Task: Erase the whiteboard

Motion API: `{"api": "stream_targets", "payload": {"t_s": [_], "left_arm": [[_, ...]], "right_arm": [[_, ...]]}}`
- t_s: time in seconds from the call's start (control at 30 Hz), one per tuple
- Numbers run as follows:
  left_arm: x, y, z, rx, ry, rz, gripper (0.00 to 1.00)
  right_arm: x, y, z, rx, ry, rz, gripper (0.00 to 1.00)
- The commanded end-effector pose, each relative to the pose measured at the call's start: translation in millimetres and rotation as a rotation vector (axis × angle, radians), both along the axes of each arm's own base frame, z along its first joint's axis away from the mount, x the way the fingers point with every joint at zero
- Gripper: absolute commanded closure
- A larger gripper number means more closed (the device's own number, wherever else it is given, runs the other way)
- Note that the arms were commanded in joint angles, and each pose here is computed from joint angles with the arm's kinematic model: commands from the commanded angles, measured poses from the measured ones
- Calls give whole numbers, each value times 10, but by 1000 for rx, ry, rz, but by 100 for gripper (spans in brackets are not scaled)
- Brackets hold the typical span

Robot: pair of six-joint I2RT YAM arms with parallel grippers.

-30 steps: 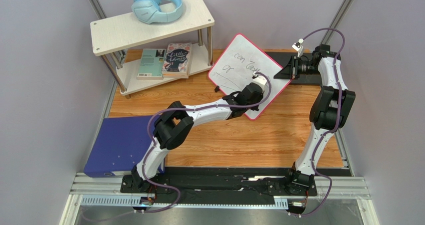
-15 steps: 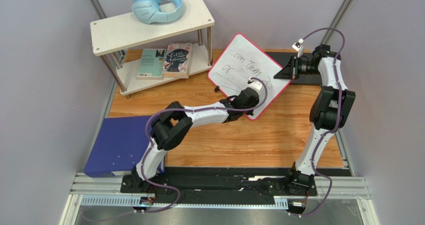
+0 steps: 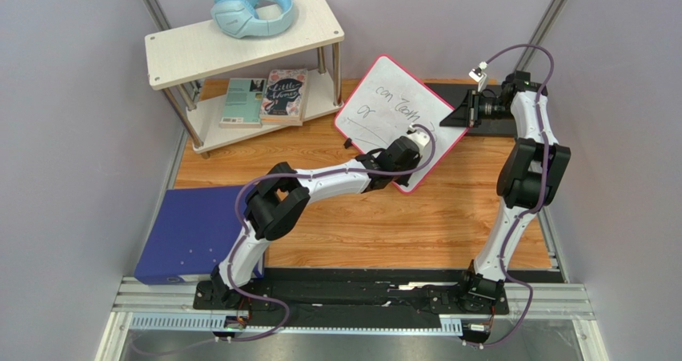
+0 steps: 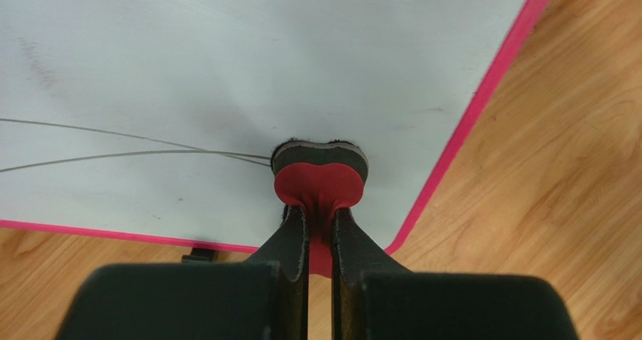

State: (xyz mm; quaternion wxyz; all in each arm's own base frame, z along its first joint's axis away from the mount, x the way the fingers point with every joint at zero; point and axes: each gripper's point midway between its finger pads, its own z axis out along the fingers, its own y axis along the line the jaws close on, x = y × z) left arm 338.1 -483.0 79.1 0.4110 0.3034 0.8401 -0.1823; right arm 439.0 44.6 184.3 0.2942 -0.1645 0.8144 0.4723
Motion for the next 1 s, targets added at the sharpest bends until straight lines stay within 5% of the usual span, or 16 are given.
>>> {"api": "stream_targets", "payload": {"t_s": [0.0, 0.17, 0.97], "left_arm": [[-381, -381, -77, -53, 33, -176, 100], [-410, -344, -117, -32, 22, -173, 100], [748, 370, 213, -2, -64, 140, 100]], "right_arm": [[-90, 114, -334, -119, 33, 77, 100], [-84, 113, -337, -120, 31, 77, 100], [-106, 115, -373, -116, 48, 85, 100]]}}
